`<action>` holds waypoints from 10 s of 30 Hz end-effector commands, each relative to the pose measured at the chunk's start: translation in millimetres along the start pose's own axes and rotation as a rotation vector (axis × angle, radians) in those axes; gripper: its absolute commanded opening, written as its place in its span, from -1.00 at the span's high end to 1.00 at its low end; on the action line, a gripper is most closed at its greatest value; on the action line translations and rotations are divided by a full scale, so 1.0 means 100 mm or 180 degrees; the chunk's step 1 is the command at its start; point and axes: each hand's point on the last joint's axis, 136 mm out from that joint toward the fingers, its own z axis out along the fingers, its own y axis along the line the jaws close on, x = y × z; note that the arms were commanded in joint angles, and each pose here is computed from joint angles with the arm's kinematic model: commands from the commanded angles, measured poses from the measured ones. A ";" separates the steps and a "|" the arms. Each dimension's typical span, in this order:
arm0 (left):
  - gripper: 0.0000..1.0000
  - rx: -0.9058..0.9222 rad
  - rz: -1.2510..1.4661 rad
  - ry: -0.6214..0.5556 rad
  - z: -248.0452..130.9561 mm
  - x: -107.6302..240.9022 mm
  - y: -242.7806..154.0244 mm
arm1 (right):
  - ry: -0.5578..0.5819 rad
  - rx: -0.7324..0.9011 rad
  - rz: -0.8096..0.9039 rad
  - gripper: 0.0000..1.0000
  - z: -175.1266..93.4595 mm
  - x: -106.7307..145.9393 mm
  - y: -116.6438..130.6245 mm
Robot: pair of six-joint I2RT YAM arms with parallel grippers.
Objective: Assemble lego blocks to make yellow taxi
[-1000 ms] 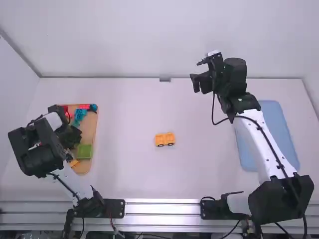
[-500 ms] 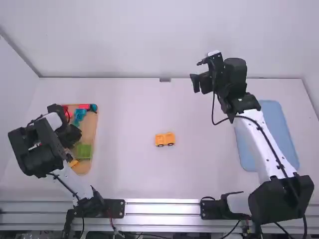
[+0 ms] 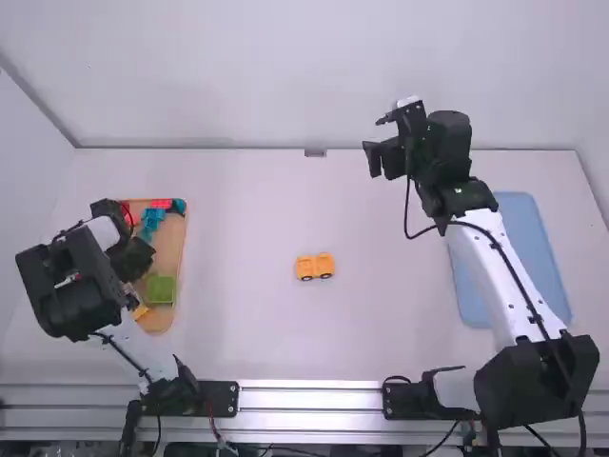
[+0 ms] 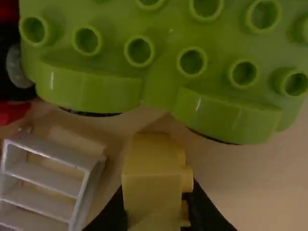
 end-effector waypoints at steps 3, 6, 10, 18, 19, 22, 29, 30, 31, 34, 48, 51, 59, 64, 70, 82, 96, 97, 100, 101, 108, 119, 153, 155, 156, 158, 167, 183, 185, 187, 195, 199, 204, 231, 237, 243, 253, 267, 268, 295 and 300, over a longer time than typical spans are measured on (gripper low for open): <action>0.89 0.0095 -0.0010 -0.0250 -0.38 -0.17 -0.03 | -0.0162 -0.0058 -0.0010 -0.97 -0.02 -0.19 0.02; 0.96 0.0335 0.0085 -0.0619 -0.85 -0.29 -0.13 | -0.0292 -0.0270 -0.0039 -0.97 -0.03 -0.28 0.13; 0.95 0.0803 0.0589 -0.1074 -1.39 -0.27 -0.46 | -0.0370 -0.0512 -0.0056 -0.97 -0.03 -0.32 0.25; 0.91 0.1737 0.2323 -0.1935 -2.25 0.34 -1.52 | -0.0383 -0.1007 0.0651 -0.96 0.48 -0.18 0.40; 0.88 0.1795 0.2466 -0.2001 -2.30 0.41 -1.62 | -0.0394 -0.1142 0.0637 -0.97 0.52 -0.17 0.47; 0.82 0.1997 0.2969 -0.2240 -2.46 0.71 -1.95 | -0.0463 -0.1913 0.0566 -0.97 0.61 -0.11 0.79; 0.92 0.2910 0.4094 -0.2649 -2.70 1.53 -2.56 | -0.0251 -0.2781 0.1015 -0.97 0.80 0.12 1.07; 0.91 0.2931 0.4107 -0.2656 -2.71 1.54 -2.56 | -0.0245 -0.2795 0.1025 -0.96 0.80 0.13 1.08; 0.87 0.3067 0.4163 -0.2699 -2.73 1.63 -2.62 | -0.0215 -0.2895 0.1084 -0.97 0.82 0.17 1.11; 0.86 0.3293 0.4244 -0.2807 -2.75 1.78 -2.71 | -0.0171 -0.3107 0.1126 -0.97 0.84 0.23 1.25; 0.86 0.3625 0.4215 -0.2992 -2.67 2.03 -2.97 | -0.0039 -0.3471 0.1060 -0.92 0.80 0.24 1.87; 0.85 0.3626 0.4227 -0.2980 -2.65 2.04 -2.98 | 0.0028 -0.3383 0.1109 -0.82 0.85 0.28 1.90; 0.91 0.3427 0.4512 -0.2838 -2.44 2.12 -2.93 | 0.0284 -0.3452 0.1261 -0.54 0.82 0.41 1.94; 0.92 0.3479 0.4618 -0.2770 -2.43 2.25 -2.93 | 0.0344 -0.3390 0.1254 -0.55 0.85 0.47 1.97; 0.96 0.3233 0.4700 -0.2912 -2.40 2.31 -2.95 | 0.0461 -0.3377 0.1285 -0.53 0.84 0.55 1.97; 0.94 0.3391 0.4323 -0.2790 -2.48 2.30 -2.99 | 0.0399 -0.3242 0.1171 -0.11 0.91 0.57 1.95; 0.96 0.3381 0.4310 -0.2884 -2.52 2.26 -3.00 | 0.0319 -0.3412 0.1095 0.31 0.84 0.50 2.09; 0.95 0.3378 0.4304 -0.2890 -2.52 2.26 -3.00 | 0.0320 -0.3412 0.1096 0.32 0.84 0.50 2.09; 0.92 0.3349 0.4177 -0.2928 -2.54 2.21 -3.02 | 0.0318 -0.3418 0.1086 0.44 0.84 0.50 2.10; 0.90 0.3340 0.4169 -0.2935 -2.54 2.20 -3.02 | 0.0318 -0.3416 0.1085 0.46 0.84 0.50 2.11; -0.10 0.3359 0.4141 -0.2982 -2.58 2.17 -3.02 | 0.0276 -0.3415 0.1044 0.54 0.84 0.47 2.15; -0.98 0.2895 0.4085 -0.2469 -2.15 2.15 -2.86 | 0.0000 -0.1753 0.1153 0.60 1.28 0.32 1.14; -0.98 0.2624 0.3671 -0.3211 -2.44 1.74 -2.94 | 0.3234 -0.0276 0.0847 0.64 -0.08 2.46 1.04; -0.98 0.2634 0.3665 -0.3219 -2.44 1.74 -2.94 | 0.3298 -0.0353 0.0974 0.64 -0.10 2.59 1.08; -0.98 0.2639 0.3657 -0.3217 -2.45 1.74 -2.94 | 0.3309 -0.0427 0.1062 0.65 -0.09 2.65 1.10; -0.98 0.2635 0.3662 -0.3216 -2.44 1.74 -2.94 | 0.3347 -0.0488 0.1128 0.67 -0.08 2.71 1.11; -0.98 0.2579 0.3703 -0.3134 -2.37 1.76 -2.92 | 0.3768 -0.0546 0.1160 0.80 0.07 3.05 0.91; -0.98 0.2334 0.3634 -0.3153 -2.36 1.66 -2.81 | 0.3342 -0.2187 -0.2630 0.56 0.24 3.16 1.02; -0.98 0.2284 0.3659 -0.3084 -2.30 1.67 -2.79 | 0.3347 -0.2195 -0.2859 0.55 0.25 3.17 0.98; -0.98 0.2262 0.3679 -0.3050 -2.28 1.68 -2.77 | 0.3320 -0.2263 -0.2962 0.49 0.25 3.17 0.97; -0.97 0.2222 0.3713 -0.2973 -2.22 1.70 -2.75 | 0.3106 -0.2722 -0.3090 0.23 0.19 3.20 1.06; -0.98 0.2263 0.3637 -0.2957 -2.23 1.69 -2.76 | 0.3031 -0.2795 -0.2969 0.15 0.18 3.19 1.13; -0.98 0.2266 0.3636 -0.2961 -2.24 1.69 -2.76 | 0.3019 -0.2763 -0.3045 0.01 0.21 3.18 1.16; -0.98 0.1762 0.3688 -0.2905 -2.03 1.58 -2.59 | 0.1412 -0.1513 -0.1507 -0.97 0.30 1.05 0.64; -0.98 0.1964 0.4399 -0.2734 -1.95 1.86 -2.62 | 0.1434 -0.2421 -0.1683 -0.97 -0.03 1.41 0.94; -0.98 0.2555 0.5299 -0.2621 -1.99 2.28 -2.66 | 0.0619 -0.2652 -0.1807 -0.97 0.13 1.46 0.96; -0.98 0.3822 0.7290 -0.2593 -2.02 3.15 -2.28 | 0.0374 -0.2694 -0.2313 -0.97 0.20 2.01 0.95; -0.98 0.5062 0.7146 -0.1939 -1.88 3.49 -2.19 | -0.0029 -0.3036 -0.1610 -0.97 -0.03 2.27 0.94; -0.98 0.5065 0.7137 -0.1972 -1.82 3.49 -2.25 | 0.0006 -0.2922 -0.1677 -0.97 0.01 2.27 0.83; -0.98 0.5029 0.6857 -0.2070 -1.87 3.44 -2.45 | 0.0271 -0.3538 -0.1695 -0.84 0.13 3.25 0.74; -0.98 0.5035 0.6851 -0.2088 -1.88 3.44 -2.46 | 0.0326 -0.3572 -0.1577 -0.86 0.22 3.35 0.76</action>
